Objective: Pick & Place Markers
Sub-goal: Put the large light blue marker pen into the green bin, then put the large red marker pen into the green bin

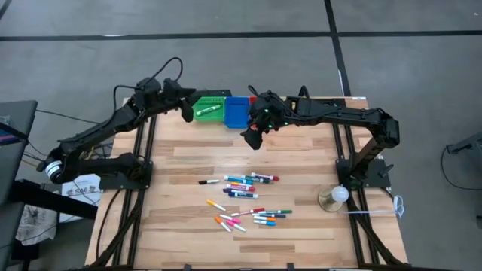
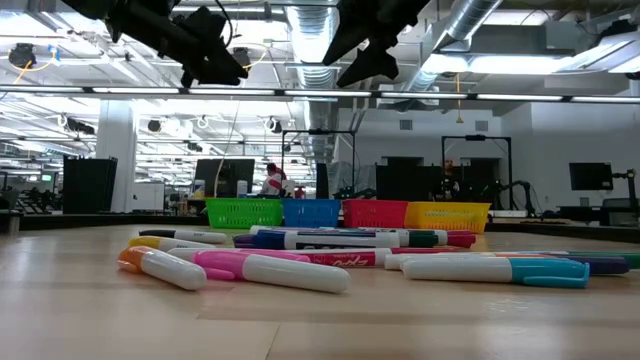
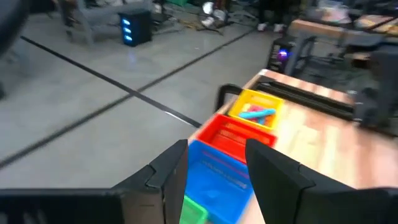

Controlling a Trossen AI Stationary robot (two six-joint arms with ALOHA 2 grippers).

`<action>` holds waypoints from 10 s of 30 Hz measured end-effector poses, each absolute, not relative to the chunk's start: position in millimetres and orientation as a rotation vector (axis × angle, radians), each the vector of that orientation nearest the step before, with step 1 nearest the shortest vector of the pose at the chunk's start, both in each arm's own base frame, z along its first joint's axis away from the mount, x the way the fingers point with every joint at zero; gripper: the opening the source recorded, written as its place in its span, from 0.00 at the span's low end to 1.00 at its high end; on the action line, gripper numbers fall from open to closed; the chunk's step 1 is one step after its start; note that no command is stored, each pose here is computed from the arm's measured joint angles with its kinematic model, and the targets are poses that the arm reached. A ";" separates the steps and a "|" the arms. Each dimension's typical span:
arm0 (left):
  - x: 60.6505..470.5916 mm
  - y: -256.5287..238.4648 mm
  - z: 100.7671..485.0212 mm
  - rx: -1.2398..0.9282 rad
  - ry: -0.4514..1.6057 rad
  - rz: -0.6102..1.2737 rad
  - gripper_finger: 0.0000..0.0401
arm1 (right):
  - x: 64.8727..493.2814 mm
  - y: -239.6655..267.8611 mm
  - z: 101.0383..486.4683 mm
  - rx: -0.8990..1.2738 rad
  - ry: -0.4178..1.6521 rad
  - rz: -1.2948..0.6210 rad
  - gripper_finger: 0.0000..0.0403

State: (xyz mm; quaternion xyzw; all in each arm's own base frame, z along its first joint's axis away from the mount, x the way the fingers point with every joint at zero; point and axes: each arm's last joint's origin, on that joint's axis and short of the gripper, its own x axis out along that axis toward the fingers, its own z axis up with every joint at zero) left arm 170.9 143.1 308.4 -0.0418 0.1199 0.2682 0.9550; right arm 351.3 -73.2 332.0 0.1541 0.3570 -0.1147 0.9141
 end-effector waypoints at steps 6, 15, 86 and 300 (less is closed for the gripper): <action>174.3 137.1 306.1 -0.294 0.219 0.465 0.40 | 351.3 -73.2 332.1 0.317 0.735 -0.236 0.65; 204.7 81.7 300.5 -0.446 0.291 0.274 0.40 | 360.6 -76.2 343.9 0.111 0.597 -0.165 0.65; 302.4 -4.3 138.5 0.114 0.954 -0.154 0.40 | 342.5 -6.8 239.8 0.130 0.930 -0.258 0.65; 314.7 17.5 202.0 0.344 0.454 -0.197 0.52 | 357.8 2.8 246.9 0.319 1.387 -0.080 0.10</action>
